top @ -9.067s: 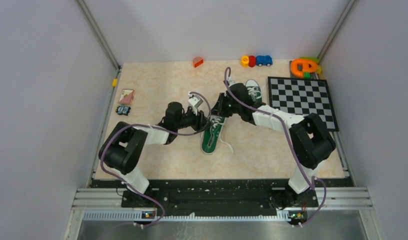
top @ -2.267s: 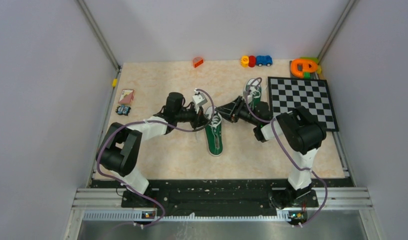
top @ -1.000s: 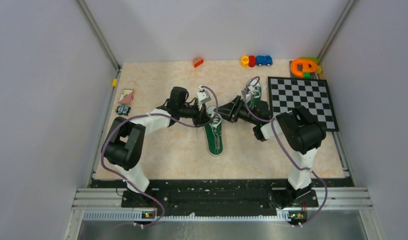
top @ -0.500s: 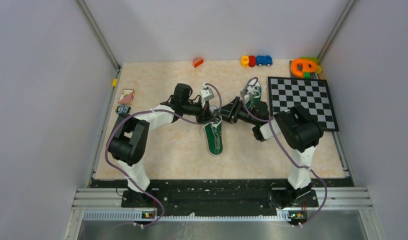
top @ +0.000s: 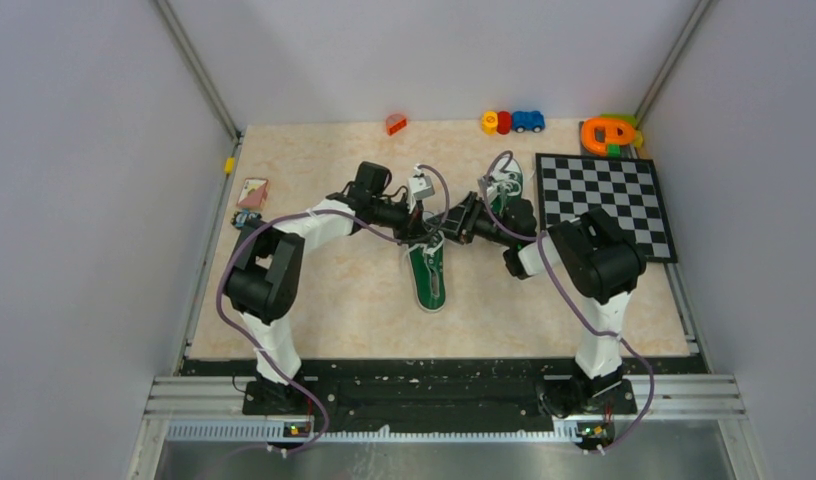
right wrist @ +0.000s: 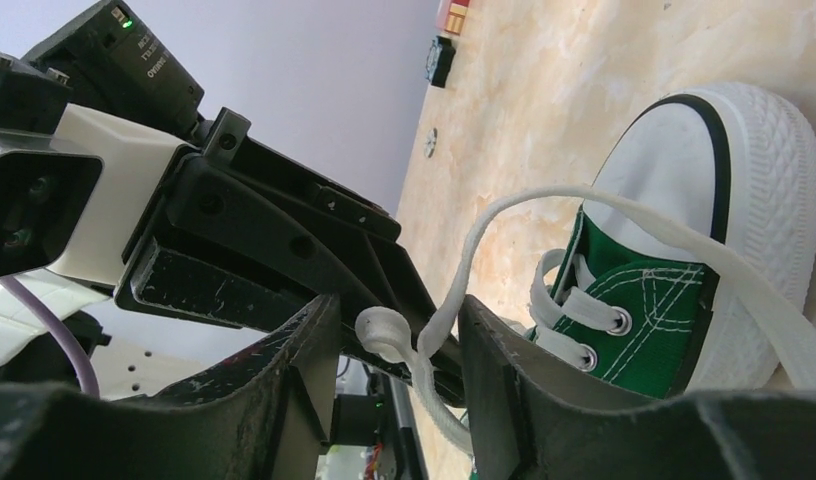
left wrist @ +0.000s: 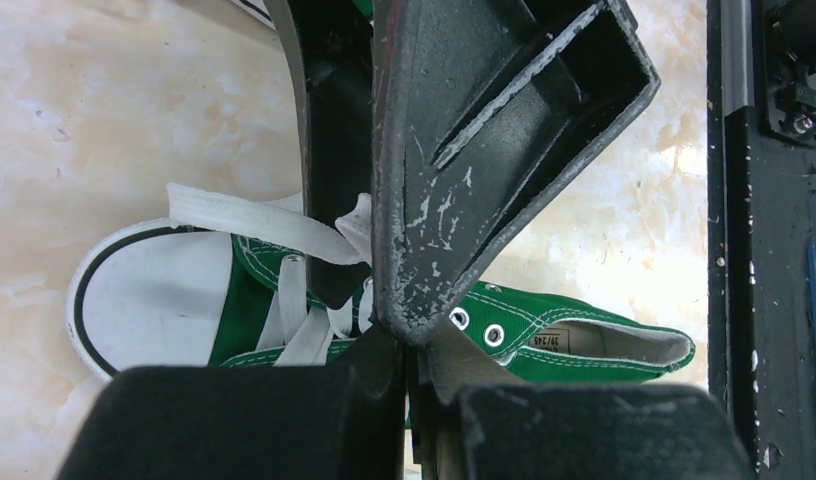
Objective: Tie the shoes
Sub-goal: Wrap the shoelace around the shoelace.
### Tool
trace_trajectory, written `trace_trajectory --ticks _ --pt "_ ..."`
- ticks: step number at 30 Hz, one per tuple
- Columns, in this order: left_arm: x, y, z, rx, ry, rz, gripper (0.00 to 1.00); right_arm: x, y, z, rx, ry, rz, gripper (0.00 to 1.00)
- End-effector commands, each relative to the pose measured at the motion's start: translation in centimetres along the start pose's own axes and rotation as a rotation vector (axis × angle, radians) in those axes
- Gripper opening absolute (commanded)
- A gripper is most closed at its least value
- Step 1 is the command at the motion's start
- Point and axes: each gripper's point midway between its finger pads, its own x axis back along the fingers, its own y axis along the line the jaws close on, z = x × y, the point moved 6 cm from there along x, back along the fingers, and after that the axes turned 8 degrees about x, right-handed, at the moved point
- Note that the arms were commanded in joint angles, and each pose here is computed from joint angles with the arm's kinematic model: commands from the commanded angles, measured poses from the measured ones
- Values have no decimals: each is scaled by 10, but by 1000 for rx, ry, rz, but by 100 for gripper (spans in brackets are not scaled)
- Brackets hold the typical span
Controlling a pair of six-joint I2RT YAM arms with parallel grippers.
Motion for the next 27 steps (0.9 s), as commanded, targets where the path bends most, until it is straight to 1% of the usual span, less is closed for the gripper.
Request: trace_trajectory --ticks 1,2,9,11,14,16,18,22,27 --pt "0 -3 -18 -78 -12 21 0 -6 6 -3 70 14 -23 46" --pt "0 -3 -18 -81 -12 19 0 -6 6 -3 69 14 -23 45" --pt "-1 -1 -19 -68 -5 1 0 -5 4 -2 55 19 -6 23" --pt "1 -2 -18 -70 -6 -15 6 -5 4 -1 53 16 -4 19" --pt "4 -4 -15 -74 -15 -42 18 -4 3 -2 46 11 2 9" --pt "6 -5 -13 -86 -35 -68 27 -3 3 -3 45 8 2 6" --pt "8 -6 -10 -87 -49 -87 31 -2 3 -4 43 6 3 4" --pt "9 -5 -6 -73 -70 -101 33 -1 5 -5 39 -1 -1 1" --pt "10 -4 -7 -89 -91 -122 32 0 5 -5 35 -1 -2 0"
